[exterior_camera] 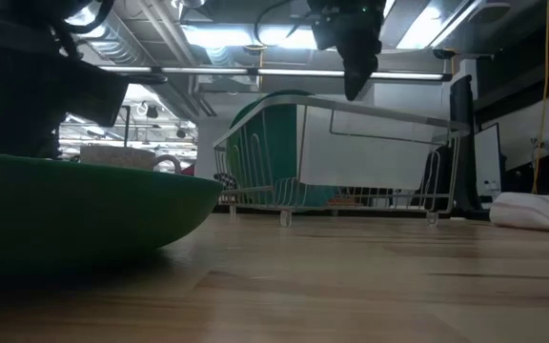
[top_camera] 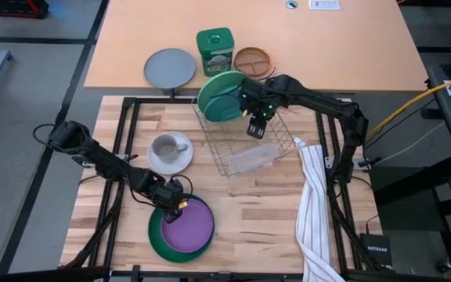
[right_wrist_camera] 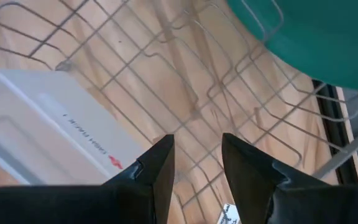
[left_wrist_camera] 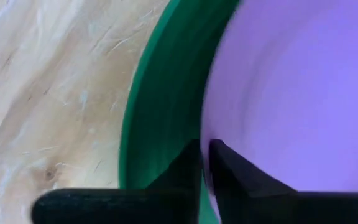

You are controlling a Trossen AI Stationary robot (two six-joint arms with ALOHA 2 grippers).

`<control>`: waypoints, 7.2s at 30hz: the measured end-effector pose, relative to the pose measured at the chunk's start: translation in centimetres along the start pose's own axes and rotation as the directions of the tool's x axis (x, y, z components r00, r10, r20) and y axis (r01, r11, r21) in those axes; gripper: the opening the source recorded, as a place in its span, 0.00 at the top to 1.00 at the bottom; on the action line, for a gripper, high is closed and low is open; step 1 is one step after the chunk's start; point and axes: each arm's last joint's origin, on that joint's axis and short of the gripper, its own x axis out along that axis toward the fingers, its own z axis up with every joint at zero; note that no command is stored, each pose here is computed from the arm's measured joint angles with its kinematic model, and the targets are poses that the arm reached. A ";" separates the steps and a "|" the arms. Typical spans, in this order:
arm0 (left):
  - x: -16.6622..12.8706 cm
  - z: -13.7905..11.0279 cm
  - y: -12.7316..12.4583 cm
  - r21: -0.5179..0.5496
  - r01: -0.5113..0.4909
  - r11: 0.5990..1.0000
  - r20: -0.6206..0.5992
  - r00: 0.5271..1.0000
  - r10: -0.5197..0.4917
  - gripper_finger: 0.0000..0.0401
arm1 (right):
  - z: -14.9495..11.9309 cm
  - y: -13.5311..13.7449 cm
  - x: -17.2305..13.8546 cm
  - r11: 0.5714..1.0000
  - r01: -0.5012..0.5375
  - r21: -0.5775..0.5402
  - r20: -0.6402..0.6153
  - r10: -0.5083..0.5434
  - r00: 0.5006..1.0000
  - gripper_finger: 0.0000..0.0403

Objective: Sort dishes
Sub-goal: Put the purple plate into the dish rack

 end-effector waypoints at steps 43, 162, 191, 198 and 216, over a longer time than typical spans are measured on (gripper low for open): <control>-11.8 3.5 -0.6 -0.098 -0.279 0.955 0.659 0.701 0.272 1.00 | 2.4 7.7 -1.0 0.891 -0.425 -0.159 0.233 0.452 0.861 0.66; -19.1 1.7 11.9 -0.145 -0.550 0.822 0.768 0.462 0.444 0.56 | 3.8 -0.1 -0.7 0.802 0.419 -0.426 0.366 -0.271 0.890 0.94; -18.9 1.7 11.9 -0.162 -0.531 0.832 0.766 0.463 0.445 0.56 | 4.5 -0.1 1.9 0.740 0.444 -0.505 0.364 -0.284 0.887 0.95; -18.9 1.7 11.9 -0.160 -0.534 0.830 0.765 0.464 0.446 0.56 | 3.8 0.0 4.3 0.736 0.419 -0.531 0.305 -0.295 0.905 0.95; -18.9 1.7 11.9 -0.154 -0.541 0.827 0.765 0.464 0.446 0.56 | 3.2 0.0 5.8 0.742 0.393 -0.543 0.270 -0.288 0.919 0.85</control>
